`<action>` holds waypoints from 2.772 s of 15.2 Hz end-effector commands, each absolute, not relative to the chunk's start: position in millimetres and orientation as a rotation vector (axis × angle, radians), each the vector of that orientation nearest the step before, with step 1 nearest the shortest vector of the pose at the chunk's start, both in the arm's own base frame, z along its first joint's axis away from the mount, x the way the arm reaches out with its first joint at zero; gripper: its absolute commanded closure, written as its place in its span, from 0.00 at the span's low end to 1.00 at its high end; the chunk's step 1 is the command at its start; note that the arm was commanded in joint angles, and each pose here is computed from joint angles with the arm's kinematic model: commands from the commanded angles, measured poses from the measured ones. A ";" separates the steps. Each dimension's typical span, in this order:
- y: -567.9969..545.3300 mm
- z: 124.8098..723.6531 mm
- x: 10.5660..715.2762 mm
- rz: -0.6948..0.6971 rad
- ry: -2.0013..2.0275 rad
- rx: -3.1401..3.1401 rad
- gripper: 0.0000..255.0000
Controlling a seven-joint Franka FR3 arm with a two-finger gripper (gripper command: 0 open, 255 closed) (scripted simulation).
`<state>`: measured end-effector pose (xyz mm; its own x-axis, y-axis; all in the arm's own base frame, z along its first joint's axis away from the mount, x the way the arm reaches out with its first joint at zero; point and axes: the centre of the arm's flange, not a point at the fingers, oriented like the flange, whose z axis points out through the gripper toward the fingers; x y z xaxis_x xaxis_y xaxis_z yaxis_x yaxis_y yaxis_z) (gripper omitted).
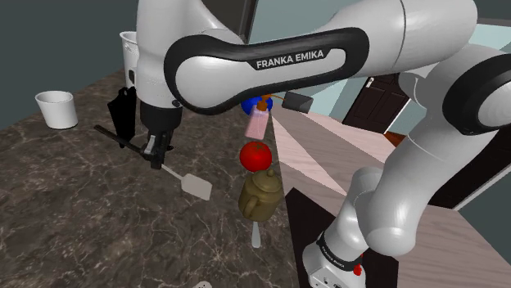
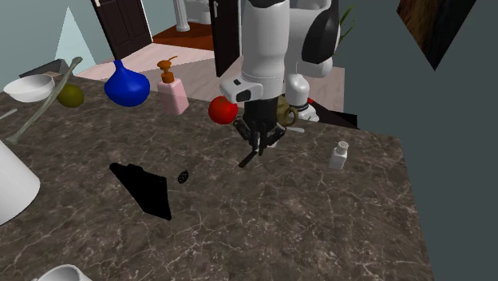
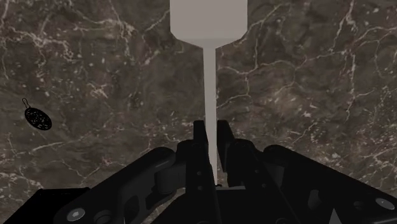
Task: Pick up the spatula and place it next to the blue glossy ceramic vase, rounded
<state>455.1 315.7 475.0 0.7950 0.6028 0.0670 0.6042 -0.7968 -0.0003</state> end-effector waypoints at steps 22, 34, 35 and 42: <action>316.3 597.2 455.0 -0.098 -0.994 -2.956 1.00; 180.6 600.4 506.5 -0.098 -0.994 -2.956 1.00; 168.2 600.5 511.2 -0.098 -0.994 -2.956 1.00; 81.8 600.6 544.0 -0.098 -0.994 -2.956 1.00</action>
